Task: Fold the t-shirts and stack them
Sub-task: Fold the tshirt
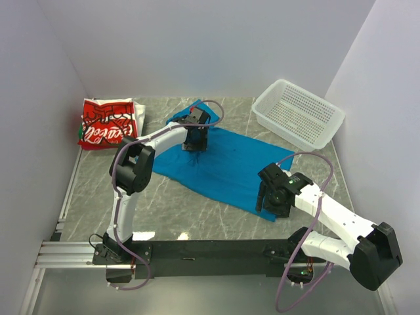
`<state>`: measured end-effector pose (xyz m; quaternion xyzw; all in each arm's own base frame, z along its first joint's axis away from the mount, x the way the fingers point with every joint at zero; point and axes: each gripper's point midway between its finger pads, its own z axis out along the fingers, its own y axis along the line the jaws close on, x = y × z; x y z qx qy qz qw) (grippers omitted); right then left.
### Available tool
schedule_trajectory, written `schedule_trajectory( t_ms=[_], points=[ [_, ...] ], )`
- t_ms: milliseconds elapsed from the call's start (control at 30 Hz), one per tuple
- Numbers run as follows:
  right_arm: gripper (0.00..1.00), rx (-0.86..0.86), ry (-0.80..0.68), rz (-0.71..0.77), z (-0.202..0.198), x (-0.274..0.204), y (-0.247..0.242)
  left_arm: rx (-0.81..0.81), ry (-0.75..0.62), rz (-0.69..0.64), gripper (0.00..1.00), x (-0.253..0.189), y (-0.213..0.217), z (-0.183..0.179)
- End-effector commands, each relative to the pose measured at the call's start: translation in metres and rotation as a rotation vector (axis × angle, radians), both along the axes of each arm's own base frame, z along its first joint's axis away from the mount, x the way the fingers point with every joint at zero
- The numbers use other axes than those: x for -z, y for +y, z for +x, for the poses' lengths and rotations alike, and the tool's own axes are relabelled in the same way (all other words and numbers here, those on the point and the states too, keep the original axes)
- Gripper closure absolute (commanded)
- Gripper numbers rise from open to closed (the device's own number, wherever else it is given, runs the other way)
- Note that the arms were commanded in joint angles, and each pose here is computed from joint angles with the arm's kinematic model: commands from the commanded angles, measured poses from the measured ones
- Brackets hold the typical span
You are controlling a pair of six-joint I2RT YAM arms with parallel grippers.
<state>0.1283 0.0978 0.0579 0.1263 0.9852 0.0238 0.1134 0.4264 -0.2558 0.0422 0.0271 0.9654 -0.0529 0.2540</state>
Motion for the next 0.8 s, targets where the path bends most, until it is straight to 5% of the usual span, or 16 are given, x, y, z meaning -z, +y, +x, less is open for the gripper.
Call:
schedule_trajectory(
  t_ms=[0,267,767],
  points=[
    [0.28,-0.010,-0.022,0.000,0.005,-0.001,0.002,-0.008,-0.059,-0.033,0.36,-0.030,-0.003,0.001],
    [0.28,-0.014,-0.050,-0.002,0.016,-0.007,0.006,-0.087,-0.160,-0.036,0.02,-0.077,0.020,0.006],
    [0.28,-0.099,-0.122,-0.037,0.075,-0.036,0.031,-0.206,0.051,-0.118,0.01,0.016,0.077,-0.007]
  ],
)
